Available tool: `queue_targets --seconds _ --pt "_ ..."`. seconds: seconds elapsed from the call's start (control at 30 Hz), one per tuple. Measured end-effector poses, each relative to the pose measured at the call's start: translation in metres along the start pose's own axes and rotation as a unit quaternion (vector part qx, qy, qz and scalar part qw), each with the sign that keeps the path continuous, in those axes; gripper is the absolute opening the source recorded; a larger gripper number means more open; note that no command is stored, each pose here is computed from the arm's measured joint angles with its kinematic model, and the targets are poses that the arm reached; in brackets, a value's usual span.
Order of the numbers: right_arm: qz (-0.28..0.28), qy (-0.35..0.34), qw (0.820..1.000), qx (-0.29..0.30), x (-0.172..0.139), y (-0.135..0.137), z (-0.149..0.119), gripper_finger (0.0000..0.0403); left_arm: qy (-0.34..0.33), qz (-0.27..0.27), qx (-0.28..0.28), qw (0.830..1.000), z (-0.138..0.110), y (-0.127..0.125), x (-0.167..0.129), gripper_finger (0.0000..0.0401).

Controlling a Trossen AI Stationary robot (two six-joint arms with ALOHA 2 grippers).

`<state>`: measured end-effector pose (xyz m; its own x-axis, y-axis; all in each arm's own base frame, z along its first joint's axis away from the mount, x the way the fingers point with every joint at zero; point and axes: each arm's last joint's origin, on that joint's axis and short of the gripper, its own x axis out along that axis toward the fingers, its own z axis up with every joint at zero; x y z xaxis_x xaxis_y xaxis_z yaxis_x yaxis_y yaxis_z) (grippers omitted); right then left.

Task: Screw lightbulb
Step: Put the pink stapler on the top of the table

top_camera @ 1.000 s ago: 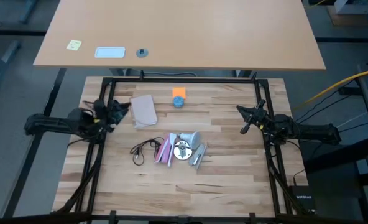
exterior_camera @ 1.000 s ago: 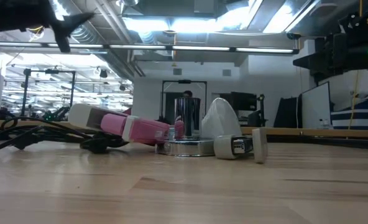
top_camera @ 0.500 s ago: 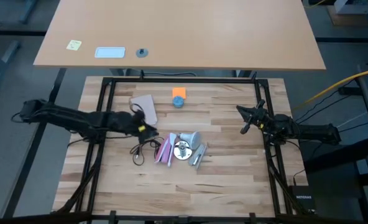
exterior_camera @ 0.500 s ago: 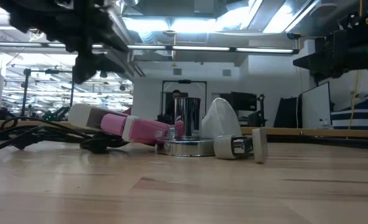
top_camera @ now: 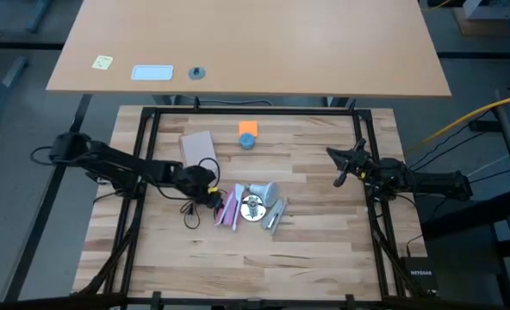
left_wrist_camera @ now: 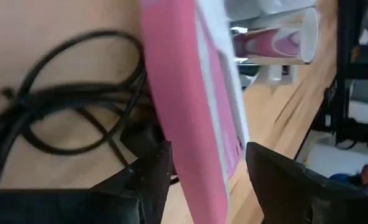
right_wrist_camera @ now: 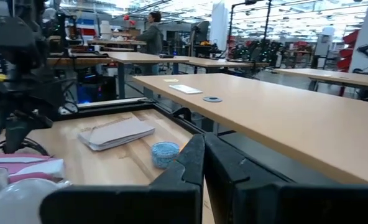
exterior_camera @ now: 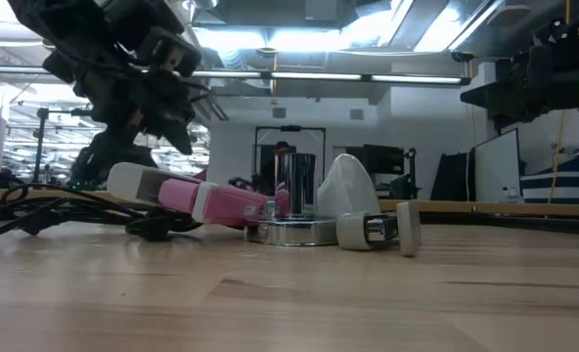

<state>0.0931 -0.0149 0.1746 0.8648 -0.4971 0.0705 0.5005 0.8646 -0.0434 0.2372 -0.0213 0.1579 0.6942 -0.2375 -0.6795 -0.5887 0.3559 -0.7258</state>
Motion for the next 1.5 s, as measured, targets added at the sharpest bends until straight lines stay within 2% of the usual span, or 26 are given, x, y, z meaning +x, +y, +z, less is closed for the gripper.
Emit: queue_targets --seconds 0.23,0.4,0.57,0.67,0.8,1.0,1.23,1.5 --pt "0.018 0.0 1.0 -0.001 0.0 0.001 0.0 0.001 0.013 -0.021 -0.011 1.0 -0.013 -0.006 0.013 0.0198" --pt "0.018 0.002 1.0 -0.002 0.0 0.001 0.0 0.001 0.033 0.003 -0.037 0.999 -0.022 -0.001 0.024 0.0198" --pt "0.018 0.004 1.0 -0.003 0.0 0.001 -0.001 0.001 0.039 0.014 -0.072 0.997 -0.024 0.002 0.034 0.0198" --pt "0.019 0.004 1.0 -0.003 0.0 0.001 -0.001 0.001 0.04 0.018 -0.075 0.996 -0.024 0.004 0.039 0.0198" --pt "0.018 0.004 1.0 -0.004 0.0 0.001 -0.001 0.001 0.009 0.004 -0.041 0.999 -0.022 0.003 0.044 0.0198" --pt "0.018 0.004 1.0 -0.004 0.0 0.001 -0.001 0.001 -0.087 -0.013 0.023 0.996 -0.014 0.001 0.051 0.0198" --pt "0.018 0.005 1.0 -0.004 0.0 0.001 -0.001 0.001 -0.106 -0.006 -0.021 0.994 -0.012 0.004 0.053 0.0197" --pt "0.018 0.005 1.0 -0.004 0.0 0.001 -0.001 0.001 -0.1 -0.035 -0.018 0.994 -0.011 -0.001 0.053 0.0131"
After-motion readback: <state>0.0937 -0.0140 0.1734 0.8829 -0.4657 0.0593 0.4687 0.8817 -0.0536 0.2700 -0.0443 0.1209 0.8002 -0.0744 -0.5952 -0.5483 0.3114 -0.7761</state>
